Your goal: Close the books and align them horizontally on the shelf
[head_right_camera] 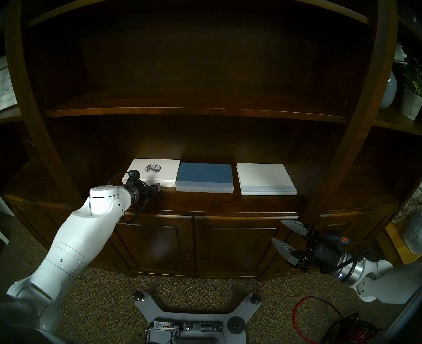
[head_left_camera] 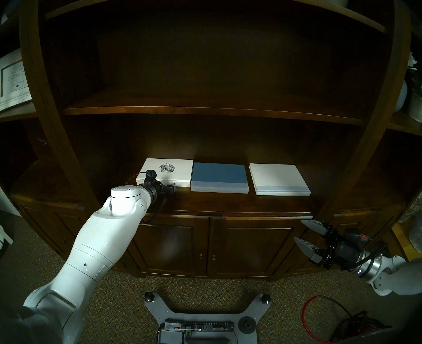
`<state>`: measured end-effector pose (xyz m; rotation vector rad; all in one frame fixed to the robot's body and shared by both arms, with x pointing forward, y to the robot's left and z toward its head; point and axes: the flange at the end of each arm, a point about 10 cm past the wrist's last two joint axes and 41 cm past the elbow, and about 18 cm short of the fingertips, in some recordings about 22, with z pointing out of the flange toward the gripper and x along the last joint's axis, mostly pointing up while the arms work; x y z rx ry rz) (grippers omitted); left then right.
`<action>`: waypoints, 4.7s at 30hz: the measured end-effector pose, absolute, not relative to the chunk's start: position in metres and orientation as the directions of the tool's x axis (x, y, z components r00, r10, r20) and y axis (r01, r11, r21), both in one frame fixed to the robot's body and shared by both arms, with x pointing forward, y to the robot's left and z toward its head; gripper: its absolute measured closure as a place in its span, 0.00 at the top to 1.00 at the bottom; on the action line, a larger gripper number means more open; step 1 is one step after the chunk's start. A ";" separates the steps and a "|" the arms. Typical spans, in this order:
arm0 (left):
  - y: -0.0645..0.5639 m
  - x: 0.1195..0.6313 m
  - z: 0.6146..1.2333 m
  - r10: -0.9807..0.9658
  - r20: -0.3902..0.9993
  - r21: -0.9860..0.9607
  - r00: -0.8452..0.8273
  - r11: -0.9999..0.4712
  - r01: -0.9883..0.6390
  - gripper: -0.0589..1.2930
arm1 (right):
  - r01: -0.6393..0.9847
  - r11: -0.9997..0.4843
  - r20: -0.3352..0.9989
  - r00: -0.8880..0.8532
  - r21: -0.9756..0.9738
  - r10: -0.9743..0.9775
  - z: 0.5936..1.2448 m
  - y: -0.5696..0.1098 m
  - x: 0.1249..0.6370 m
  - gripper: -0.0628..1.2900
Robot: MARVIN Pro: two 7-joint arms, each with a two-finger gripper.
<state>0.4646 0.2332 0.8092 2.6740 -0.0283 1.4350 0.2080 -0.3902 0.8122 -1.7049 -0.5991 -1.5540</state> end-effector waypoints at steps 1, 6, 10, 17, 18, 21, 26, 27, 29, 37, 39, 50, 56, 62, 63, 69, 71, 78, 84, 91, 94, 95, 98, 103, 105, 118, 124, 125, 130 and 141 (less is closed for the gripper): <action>0.233 0.465 0.810 0.034 0.831 0.087 0.555 -0.994 -0.069 0.98 | 0.759 -0.617 0.978 0.157 -0.209 -0.138 0.812 -0.390 0.208 0.96; 0.234 0.460 0.814 0.017 0.830 0.081 0.558 -0.993 -0.089 0.99 | 0.759 -0.617 0.978 0.157 -0.209 -0.138 0.812 -0.390 0.208 0.96; 0.228 0.449 0.815 -0.014 0.832 0.068 0.554 -0.990 -0.127 0.99 | 0.759 -0.617 0.978 0.157 -0.209 -0.138 0.812 -0.390 0.208 0.96; 0.203 0.421 0.811 -0.071 0.836 0.065 0.545 -0.972 -0.226 0.97 | 0.759 -0.617 0.978 0.157 -0.209 -0.138 0.812 -0.390 0.208 0.96; 0.199 0.416 0.811 -0.078 0.838 0.066 0.541 -0.968 -0.241 0.97 | 0.759 -0.617 0.978 0.157 -0.209 -0.138 0.812 -0.390 0.208 0.96; 0.193 0.405 0.811 -0.091 0.842 0.070 0.532 -0.959 -0.274 0.97 | 0.759 -0.617 0.978 0.158 -0.209 -0.138 0.812 -0.390 0.208 0.96; 0.196 0.388 0.814 -0.112 0.852 0.062 0.512 -0.949 -0.310 0.97 | 0.758 -0.617 0.978 0.158 -0.210 -0.138 0.812 -0.390 0.208 0.96; 0.198 0.385 0.816 -0.117 0.854 0.056 0.507 -0.948 -0.314 0.97 | 0.758 -0.617 0.978 0.158 -0.210 -0.138 0.812 -0.390 0.208 0.96; 0.205 0.380 0.820 -0.128 0.860 0.042 0.493 -0.947 -0.319 0.97 | 0.758 -0.617 0.978 0.159 -0.210 -0.138 0.812 -0.390 0.208 0.96; 0.242 0.368 0.845 -0.170 0.886 -0.031 0.432 -0.950 -0.310 0.97 | 0.758 -0.617 0.977 0.161 -0.212 -0.138 0.811 -0.390 0.207 0.96; 0.251 0.364 0.853 -0.183 0.890 -0.050 0.417 -0.949 -0.311 0.97 | 0.758 -0.617 0.977 0.161 -0.212 -0.138 0.811 -0.390 0.207 0.96; 0.276 0.335 0.881 -0.244 0.898 -0.097 0.366 -0.922 -0.375 0.97 | 0.757 -0.617 0.977 0.163 -0.214 -0.138 0.811 -0.390 0.206 0.96; 0.286 0.321 0.892 -0.254 0.901 -0.091 0.353 -0.903 -0.419 0.97 | 0.757 -0.617 0.977 0.163 -0.214 -0.138 0.811 -0.390 0.207 0.96; 0.298 0.309 0.897 -0.250 0.903 -0.071 0.349 -0.888 -0.454 0.97 | 0.757 -0.617 0.977 0.163 -0.213 -0.138 0.811 -0.390 0.207 0.96; 0.299 0.308 0.898 -0.250 0.903 -0.069 0.349 -0.887 -0.456 0.97 | 0.757 -0.617 0.977 0.162 -0.213 -0.138 0.811 -0.390 0.207 0.96; 0.313 0.294 0.902 -0.235 0.913 -0.040 0.334 -0.866 -0.499 0.97 | 0.758 -0.617 0.977 0.162 -0.213 -0.138 0.811 -0.390 0.207 0.96; 0.317 0.291 0.903 -0.226 0.918 -0.033 0.325 -0.861 -0.507 0.97 | 0.758 -0.617 0.977 0.162 -0.213 -0.138 0.811 -0.390 0.207 0.96; 0.330 0.273 0.907 -0.203 0.941 -0.020 0.272 -0.834 -0.551 0.97 | 0.761 -0.612 0.977 0.166 -0.215 -0.137 0.813 -0.388 0.210 0.96; 0.338 0.258 0.906 -0.195 0.950 -0.015 0.243 -0.807 -0.590 0.97 | 0.761 -0.601 0.970 0.205 -0.243 -0.133 0.819 -0.376 0.222 0.96; 0.343 0.246 0.902 -0.185 0.954 -0.001 0.237 -0.791 -0.612 0.97 | 0.749 -0.603 0.960 0.251 -0.275 -0.125 0.836 -0.354 0.247 0.96; 0.344 0.243 0.901 -0.183 0.954 0.002 0.237 -0.788 -0.616 0.97 | 0.743 -0.607 0.956 0.268 -0.283 -0.118 0.843 -0.345 0.256 0.96; 0.344 0.243 0.901 -0.182 0.954 0.003 0.237 -0.787 -0.617 0.97 | 0.741 -0.608 0.956 0.271 -0.284 -0.116 0.844 -0.344 0.258 0.96; 0.346 0.240 0.900 -0.180 0.955 0.006 0.237 -0.784 -0.620 0.97 | 0.727 -0.619 0.949 0.294 -0.297 -0.110 0.851 -0.334 0.267 0.96; 0.347 0.237 0.899 -0.177 0.955 0.010 0.236 -0.781 -0.625 0.97 | 0.701 -0.639 0.939 0.328 -0.317 -0.107 0.856 -0.323 0.276 0.96; 0.347 0.237 0.899 -0.176 0.956 0.010 0.236 -0.780 -0.626 0.97 | 0.694 -0.644 0.936 0.337 -0.323 -0.106 0.857 -0.320 0.277 0.96; 0.348 0.235 0.898 -0.170 0.957 0.018 0.235 -0.776 -0.630 0.97 | 0.649 -0.655 0.904 0.408 -0.386 -0.129 0.858 -0.283 0.279 0.96; 0.348 0.234 0.897 -0.167 0.957 0.022 0.237 -0.775 -0.632 0.97 | 0.628 -0.655 0.885 0.442 -0.420 -0.143 0.854 -0.265 0.276 0.96; 0.348 0.234 0.897 -0.166 0.957 0.022 0.237 -0.774 -0.633 0.97 | 0.624 -0.655 0.882 0.448 -0.426 -0.146 0.853 -0.262 0.276 0.96; 0.349 0.233 0.897 -0.164 0.957 0.025 0.238 -0.773 -0.634 0.97 | 0.610 -0.653 0.868 0.472 -0.450 -0.157 0.849 -0.246 0.275 0.96; 0.349 0.232 0.896 -0.162 0.958 0.029 0.238 -0.769 -0.638 0.97 | 0.590 -0.650 0.846 0.507 -0.479 -0.163 0.842 -0.213 0.278 0.96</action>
